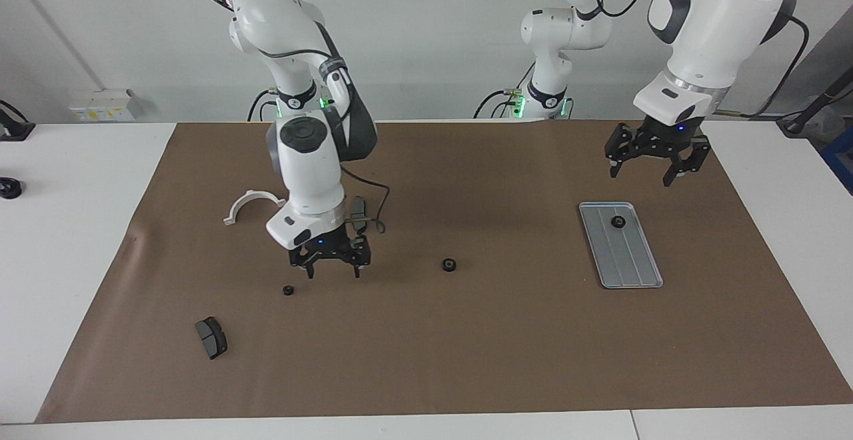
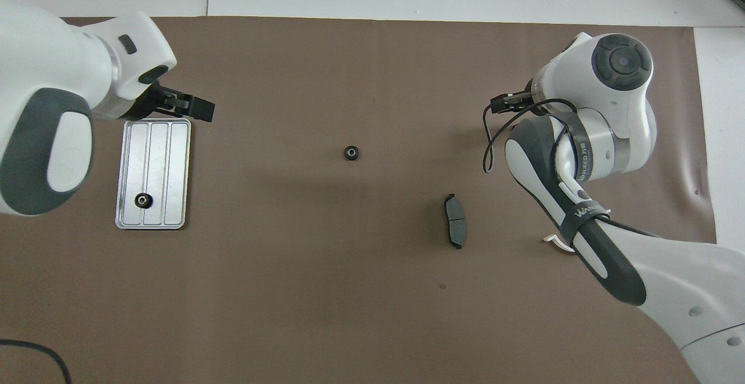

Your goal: Pick bearing gear from pile to tray

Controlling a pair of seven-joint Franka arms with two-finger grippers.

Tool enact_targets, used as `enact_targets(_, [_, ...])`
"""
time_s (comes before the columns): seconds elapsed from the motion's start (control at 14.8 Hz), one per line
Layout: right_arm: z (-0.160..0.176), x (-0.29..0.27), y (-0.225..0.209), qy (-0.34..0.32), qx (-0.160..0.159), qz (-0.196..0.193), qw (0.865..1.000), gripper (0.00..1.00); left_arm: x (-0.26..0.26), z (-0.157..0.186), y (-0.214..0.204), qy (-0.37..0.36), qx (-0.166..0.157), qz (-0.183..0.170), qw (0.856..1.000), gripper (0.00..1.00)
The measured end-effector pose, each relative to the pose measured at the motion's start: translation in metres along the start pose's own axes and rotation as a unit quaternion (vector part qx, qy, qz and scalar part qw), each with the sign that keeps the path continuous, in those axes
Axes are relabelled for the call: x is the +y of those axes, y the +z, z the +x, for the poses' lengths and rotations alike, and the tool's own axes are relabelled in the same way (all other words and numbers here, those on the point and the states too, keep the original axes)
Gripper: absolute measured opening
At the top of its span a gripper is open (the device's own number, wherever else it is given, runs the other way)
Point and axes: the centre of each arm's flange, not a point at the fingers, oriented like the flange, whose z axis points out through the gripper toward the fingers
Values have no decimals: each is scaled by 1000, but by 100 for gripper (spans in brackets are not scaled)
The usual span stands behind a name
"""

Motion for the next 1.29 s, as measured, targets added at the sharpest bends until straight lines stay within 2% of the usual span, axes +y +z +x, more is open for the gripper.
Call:
enact_targets(0.2, [-11, 11, 33, -8, -29, 0, 1000, 100, 51, 2, 56, -27, 35, -20, 999, 100])
enact_targets(0.41, [-16, 1, 53, -5, -46, 13, 999, 100, 98, -7, 105, -49, 35, -37, 997, 100])
enact_targets(0.54, [-21, -5, 60, -3, -51, 21, 998, 96, 131, -9, 139, -66, 38, -32, 997, 100])
enact_targets(0.61, [-23, -6, 64, -4, -49, 22, 999, 89, 146, -11, 158, -69, 34, -27, 997, 100])
enact_targets(0.74, [-26, -4, 70, -7, -42, 23, 999, 64, 168, -14, 188, -76, 28, -17, 997, 100])
enact_targets(0.88, [-25, -5, 67, -6, -36, 27, 999, 45, 188, -14, 213, -83, 30, -17, 996, 100])
enact_targets(0.95, [-25, -4, 67, -5, -34, 27, 999, 41, 195, -14, 220, -84, 33, -22, 996, 100])
enact_targets(1.15, [-24, -3, 67, -4, -23, 27, 999, 41, 201, -15, 236, -86, 25, -28, 996, 100])
enact_targets(1.29, [-23, -3, 67, -4, -20, 27, 999, 36, 217, -17, 247, -88, 18, -29, 996, 100])
